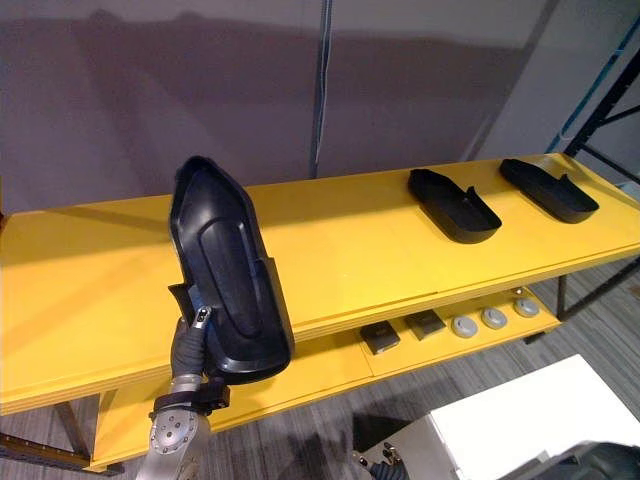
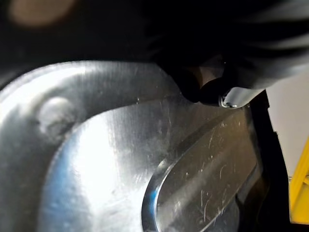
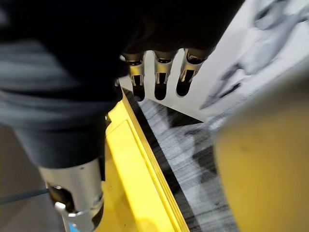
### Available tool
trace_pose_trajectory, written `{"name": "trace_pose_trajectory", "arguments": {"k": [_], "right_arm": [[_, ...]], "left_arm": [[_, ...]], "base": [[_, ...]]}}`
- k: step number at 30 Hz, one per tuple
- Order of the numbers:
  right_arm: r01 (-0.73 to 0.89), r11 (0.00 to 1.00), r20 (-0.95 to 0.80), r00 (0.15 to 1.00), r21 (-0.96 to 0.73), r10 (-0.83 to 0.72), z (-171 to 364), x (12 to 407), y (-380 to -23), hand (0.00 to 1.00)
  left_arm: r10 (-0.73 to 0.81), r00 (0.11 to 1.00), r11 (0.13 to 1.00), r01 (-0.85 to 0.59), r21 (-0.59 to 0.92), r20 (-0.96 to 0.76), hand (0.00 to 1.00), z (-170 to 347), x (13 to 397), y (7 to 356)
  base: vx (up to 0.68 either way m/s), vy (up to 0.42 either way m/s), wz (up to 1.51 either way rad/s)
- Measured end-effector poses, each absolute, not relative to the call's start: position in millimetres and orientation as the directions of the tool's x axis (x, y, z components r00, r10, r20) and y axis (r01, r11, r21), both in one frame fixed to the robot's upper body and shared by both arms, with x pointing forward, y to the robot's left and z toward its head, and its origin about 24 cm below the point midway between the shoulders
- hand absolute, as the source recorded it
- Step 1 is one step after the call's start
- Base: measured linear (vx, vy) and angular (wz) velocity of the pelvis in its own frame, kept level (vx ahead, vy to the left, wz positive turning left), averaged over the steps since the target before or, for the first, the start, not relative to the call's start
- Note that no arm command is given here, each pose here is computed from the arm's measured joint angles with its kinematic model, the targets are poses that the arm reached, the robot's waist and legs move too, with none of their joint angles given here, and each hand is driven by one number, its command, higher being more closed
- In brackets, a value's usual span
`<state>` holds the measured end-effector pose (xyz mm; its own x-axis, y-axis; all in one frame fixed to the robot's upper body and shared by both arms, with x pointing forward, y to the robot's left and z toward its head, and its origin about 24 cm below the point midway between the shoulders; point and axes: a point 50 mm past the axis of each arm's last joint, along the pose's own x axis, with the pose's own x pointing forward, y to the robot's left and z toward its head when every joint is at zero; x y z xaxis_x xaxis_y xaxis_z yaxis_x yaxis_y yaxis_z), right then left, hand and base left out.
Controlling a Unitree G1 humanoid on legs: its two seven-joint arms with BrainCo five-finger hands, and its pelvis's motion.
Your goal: Walk over and take plastic housings, then place them on the shelf
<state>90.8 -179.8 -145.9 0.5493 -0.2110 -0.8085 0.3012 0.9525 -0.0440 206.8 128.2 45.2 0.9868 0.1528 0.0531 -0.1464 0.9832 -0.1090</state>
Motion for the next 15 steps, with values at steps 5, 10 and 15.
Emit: {"name": "trace_pose_trajectory", "arguments": {"k": [5,10,15], "right_arm": [[0.304,0.952,-0.812,0.544,-0.045,-0.212,-146,88,-180,0.00],[0.304,0.952,-0.819,0.538,-0.031,-0.199,-148,86,-173,0.00],[0.296,0.954,-0.825,0.531,-0.034,-0.195,-148,81,-172,0.00]], "left_arm": [[0.141,0.989,0.985,-0.136,-0.103,0.045,1.00,43,209,124],[0.156,0.985,0.987,-0.152,-0.060,0.068,1.00,48,218,122],[0.174,0.980,0.985,-0.175,-0.003,0.093,1.00,55,241,117]], "base": [[0.09,-0.061,0.16],[0.02,0.066,0.03],[-0.06,0.027,0.01]]}}
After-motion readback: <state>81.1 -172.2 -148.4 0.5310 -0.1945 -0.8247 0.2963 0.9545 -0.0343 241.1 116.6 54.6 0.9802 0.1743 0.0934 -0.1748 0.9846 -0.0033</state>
